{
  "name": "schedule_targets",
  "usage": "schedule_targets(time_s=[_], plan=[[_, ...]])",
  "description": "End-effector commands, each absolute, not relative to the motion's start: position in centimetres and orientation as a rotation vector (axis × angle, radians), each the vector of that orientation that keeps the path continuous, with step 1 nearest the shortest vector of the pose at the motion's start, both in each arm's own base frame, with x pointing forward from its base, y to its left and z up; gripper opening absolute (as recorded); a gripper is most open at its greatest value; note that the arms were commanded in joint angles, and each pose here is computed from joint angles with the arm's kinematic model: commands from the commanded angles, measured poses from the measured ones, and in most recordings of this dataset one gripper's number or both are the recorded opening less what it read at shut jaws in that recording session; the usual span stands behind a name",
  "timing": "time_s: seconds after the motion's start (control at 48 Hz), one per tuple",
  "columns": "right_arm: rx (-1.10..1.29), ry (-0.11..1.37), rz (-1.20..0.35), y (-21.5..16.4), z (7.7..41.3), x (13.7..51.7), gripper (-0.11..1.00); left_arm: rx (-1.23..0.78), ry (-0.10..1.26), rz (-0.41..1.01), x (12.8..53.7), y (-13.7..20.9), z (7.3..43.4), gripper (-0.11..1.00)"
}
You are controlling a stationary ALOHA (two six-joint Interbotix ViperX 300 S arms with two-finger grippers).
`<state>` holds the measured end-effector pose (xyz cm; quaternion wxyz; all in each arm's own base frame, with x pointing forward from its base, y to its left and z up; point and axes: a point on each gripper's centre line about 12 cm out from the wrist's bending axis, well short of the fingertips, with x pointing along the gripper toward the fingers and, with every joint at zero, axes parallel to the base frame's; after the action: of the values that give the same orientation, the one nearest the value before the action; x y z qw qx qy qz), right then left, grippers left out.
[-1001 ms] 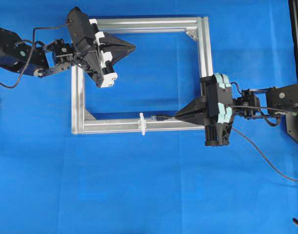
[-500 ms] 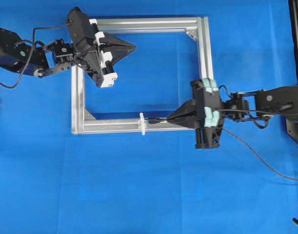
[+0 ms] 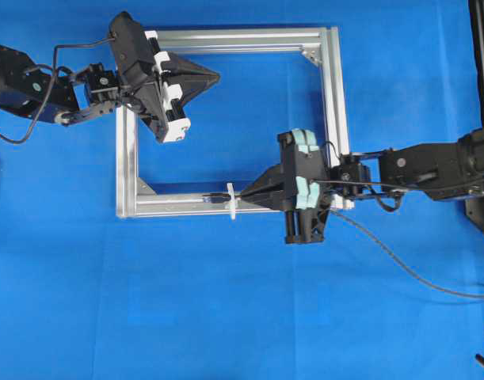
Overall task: Insert the wire through the string loop located in the center.
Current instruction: 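Push the USB plug leftward through the zip-tie loop, then move the open left gripper to the plug emerging from the loop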
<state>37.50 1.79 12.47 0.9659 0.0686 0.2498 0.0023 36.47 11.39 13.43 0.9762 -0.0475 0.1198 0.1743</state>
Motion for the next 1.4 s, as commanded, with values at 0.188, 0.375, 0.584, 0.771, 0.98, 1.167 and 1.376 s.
schedule_targets(time_s=[0.188,0.375,0.584,0.771,0.98,1.167,1.376], plan=[[0.138,0.453,0.012,1.9,13.6,39.0,-0.02,-0.086,0.198,0.346,36.6,11.3,15.0,0.00],[0.139,0.452,0.011,1.9,13.6,39.1,-0.02,-0.086,0.199,0.346,36.5,11.3,14.9,0.00],[0.138,0.452,0.012,1.9,13.6,39.1,-0.02,-0.086,0.199,0.346,36.5,11.3,14.9,0.00],[0.137,0.454,0.013,2.0,13.6,39.1,-0.02,-0.097,0.206,0.327,36.3,10.5,14.8,0.00],[0.133,0.453,0.013,1.9,13.6,39.1,-0.02,-0.093,0.212,0.244,36.1,7.2,15.0,0.00],[0.130,0.453,0.014,1.9,13.6,39.1,-0.02,-0.081,0.209,0.126,36.3,2.9,15.4,0.00],[0.130,0.455,0.015,2.0,13.6,39.1,-0.02,-0.071,0.202,0.004,36.6,-1.6,15.7,0.00]])
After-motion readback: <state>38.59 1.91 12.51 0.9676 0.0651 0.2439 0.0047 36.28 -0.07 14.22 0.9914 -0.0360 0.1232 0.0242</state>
